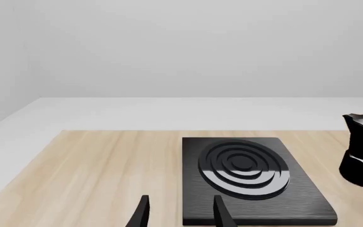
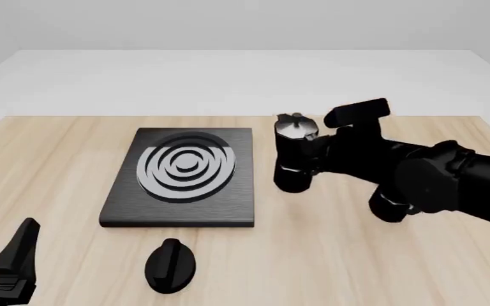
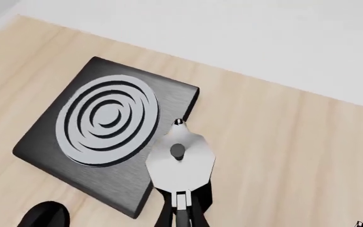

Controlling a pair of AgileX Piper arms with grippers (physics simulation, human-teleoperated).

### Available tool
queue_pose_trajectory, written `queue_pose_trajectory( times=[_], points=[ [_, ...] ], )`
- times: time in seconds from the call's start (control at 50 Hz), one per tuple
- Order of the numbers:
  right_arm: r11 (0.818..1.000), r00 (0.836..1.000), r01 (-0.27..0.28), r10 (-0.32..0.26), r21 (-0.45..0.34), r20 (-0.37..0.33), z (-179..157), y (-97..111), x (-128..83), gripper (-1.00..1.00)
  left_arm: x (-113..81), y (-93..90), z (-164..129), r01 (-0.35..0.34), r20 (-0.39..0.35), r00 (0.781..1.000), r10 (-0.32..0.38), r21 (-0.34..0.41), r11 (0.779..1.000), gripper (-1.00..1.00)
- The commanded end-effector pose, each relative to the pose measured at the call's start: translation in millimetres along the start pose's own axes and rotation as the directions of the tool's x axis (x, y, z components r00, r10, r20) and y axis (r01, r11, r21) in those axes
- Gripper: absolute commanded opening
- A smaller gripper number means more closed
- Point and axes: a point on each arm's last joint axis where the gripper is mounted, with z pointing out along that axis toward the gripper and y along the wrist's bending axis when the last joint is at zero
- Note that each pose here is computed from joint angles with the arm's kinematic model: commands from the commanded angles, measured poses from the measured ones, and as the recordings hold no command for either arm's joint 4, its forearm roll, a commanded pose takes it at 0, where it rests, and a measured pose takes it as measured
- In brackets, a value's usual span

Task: Put both moka pots on the stove.

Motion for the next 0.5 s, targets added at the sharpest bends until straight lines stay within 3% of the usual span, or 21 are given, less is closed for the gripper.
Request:
queue_pose_trajectory(
  times=[0.02,0.28,0.5],
  points=[
    [0.997,0.991,0.059,-0.054,-0.042,0.121,3.9,16.0,-35.4,-1.0,0.0,0.0,0.0,0.0,0.0,1.0,0.0,0.0,1.0,1.0],
    [0.987,0.976,0.128,-0.108,-0.096,0.19,25.9,42.9,-61.2,-1.0,0.0,0.0,0.0,0.0,0.0,1.0,0.0,0.0,1.0,1.0],
    [0.975,0.969,0.176,-0.148,-0.134,0.197,62.2,68.9,-78.3,-1.0,0.0,0.0,0.0,0.0,0.0,1.0,0.0,0.0,1.0,1.0]
  ],
)
